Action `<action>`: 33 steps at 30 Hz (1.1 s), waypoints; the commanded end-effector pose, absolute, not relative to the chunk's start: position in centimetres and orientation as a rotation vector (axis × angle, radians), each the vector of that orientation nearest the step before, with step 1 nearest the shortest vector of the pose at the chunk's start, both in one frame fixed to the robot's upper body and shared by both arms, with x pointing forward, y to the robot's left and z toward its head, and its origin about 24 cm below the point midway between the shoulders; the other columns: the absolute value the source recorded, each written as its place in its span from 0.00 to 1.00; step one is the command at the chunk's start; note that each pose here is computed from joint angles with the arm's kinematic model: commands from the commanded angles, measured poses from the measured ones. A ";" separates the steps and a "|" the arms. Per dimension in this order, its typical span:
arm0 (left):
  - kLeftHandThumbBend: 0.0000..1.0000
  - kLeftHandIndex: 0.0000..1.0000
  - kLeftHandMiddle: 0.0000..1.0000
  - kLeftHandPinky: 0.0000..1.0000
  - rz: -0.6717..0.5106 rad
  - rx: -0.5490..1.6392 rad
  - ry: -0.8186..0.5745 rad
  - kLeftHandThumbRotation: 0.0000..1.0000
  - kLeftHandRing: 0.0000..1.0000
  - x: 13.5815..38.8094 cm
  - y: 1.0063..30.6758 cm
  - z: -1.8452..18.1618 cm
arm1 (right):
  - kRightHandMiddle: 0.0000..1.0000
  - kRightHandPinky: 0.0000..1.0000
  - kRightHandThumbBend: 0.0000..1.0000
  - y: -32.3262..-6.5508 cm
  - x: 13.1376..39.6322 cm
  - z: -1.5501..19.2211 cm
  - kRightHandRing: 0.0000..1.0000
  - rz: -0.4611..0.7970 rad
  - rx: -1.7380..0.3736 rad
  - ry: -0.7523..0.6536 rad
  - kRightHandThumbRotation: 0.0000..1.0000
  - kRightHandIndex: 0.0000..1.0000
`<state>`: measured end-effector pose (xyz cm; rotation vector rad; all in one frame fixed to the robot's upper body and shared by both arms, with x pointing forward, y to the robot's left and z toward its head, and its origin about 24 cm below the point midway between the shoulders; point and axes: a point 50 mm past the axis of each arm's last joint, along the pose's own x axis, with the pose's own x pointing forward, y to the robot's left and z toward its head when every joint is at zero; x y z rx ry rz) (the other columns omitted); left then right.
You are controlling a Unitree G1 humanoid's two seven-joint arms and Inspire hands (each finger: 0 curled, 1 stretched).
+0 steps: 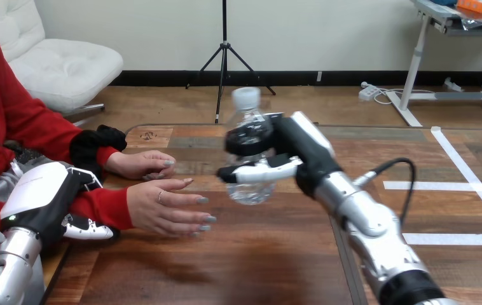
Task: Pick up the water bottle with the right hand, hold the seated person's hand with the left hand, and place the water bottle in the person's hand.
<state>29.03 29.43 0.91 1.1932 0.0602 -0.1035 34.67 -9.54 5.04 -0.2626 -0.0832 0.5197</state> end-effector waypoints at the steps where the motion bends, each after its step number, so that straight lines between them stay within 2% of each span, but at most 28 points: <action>1: 0.79 0.46 0.44 0.29 -0.069 1.084 -0.118 0.23 0.36 31.0 26.7 2.8 | 0.44 0.27 0.90 -6.5 36.2 9.2 0.34 0.572 -0.261 -0.234 0.00 0.45; 15: 0.80 0.46 0.44 0.29 -0.071 1.062 -0.114 0.24 0.36 30.8 26.7 2.6 | 0.45 0.26 0.90 -3.3 35.2 8.1 0.34 0.655 -0.243 -0.210 0.00 0.46; 25: 0.81 0.46 0.44 0.29 -0.060 1.060 -0.120 0.24 0.35 30.6 26.8 2.5 | 0.46 0.32 0.93 -1.2 34.2 7.4 0.39 0.691 -0.250 -0.223 0.00 0.46; 33: 0.80 0.46 0.44 0.29 -0.050 1.077 -0.136 0.24 0.36 30.3 26.9 2.4 | 0.46 0.32 0.93 0.0 33.4 6.7 0.38 0.730 -0.221 -0.217 0.00 0.46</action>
